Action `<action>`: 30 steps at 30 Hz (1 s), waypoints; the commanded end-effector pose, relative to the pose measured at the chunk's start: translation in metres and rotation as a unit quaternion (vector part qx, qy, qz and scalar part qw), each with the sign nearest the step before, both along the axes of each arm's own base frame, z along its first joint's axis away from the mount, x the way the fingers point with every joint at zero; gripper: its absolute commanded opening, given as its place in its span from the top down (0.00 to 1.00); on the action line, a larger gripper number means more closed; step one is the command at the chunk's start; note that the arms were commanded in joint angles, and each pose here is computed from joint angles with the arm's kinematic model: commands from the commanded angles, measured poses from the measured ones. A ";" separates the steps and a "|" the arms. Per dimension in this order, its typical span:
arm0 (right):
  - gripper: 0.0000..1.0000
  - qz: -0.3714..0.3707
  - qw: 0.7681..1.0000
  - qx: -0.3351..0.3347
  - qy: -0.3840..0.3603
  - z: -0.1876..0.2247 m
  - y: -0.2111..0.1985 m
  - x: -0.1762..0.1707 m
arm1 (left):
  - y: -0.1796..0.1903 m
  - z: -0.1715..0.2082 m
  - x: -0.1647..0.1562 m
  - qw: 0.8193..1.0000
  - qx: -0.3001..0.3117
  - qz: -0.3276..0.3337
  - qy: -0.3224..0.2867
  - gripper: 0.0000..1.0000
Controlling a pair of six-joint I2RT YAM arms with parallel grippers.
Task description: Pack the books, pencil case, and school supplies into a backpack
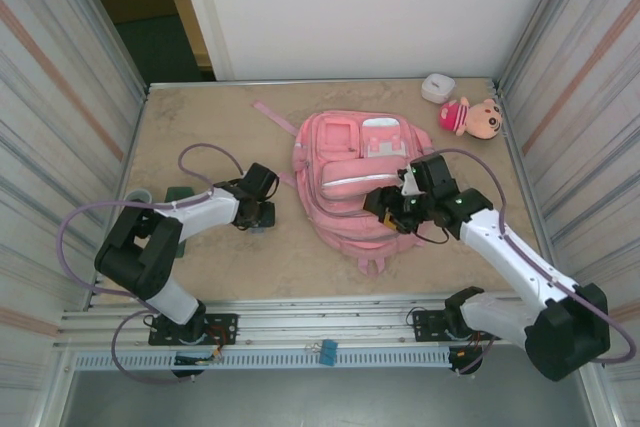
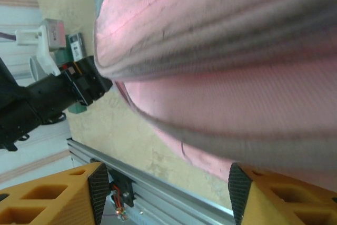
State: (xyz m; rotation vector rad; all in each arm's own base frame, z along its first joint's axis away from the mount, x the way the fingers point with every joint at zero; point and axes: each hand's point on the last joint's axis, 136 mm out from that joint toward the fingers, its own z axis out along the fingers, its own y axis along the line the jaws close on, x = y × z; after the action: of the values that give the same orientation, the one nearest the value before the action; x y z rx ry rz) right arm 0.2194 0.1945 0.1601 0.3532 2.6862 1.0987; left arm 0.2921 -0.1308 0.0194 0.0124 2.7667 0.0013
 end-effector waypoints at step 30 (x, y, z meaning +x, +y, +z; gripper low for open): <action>0.42 0.167 0.975 0.083 -0.122 0.091 0.083 0.023 | -0.100 0.190 -0.055 0.776 -0.161 -0.512 -0.333 0.71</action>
State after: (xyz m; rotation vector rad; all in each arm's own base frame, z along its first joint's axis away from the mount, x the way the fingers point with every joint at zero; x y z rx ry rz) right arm 0.2392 0.2531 0.2228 -0.0462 2.5968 1.2596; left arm 0.2529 -0.2156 0.1948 0.9378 1.8915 -0.5959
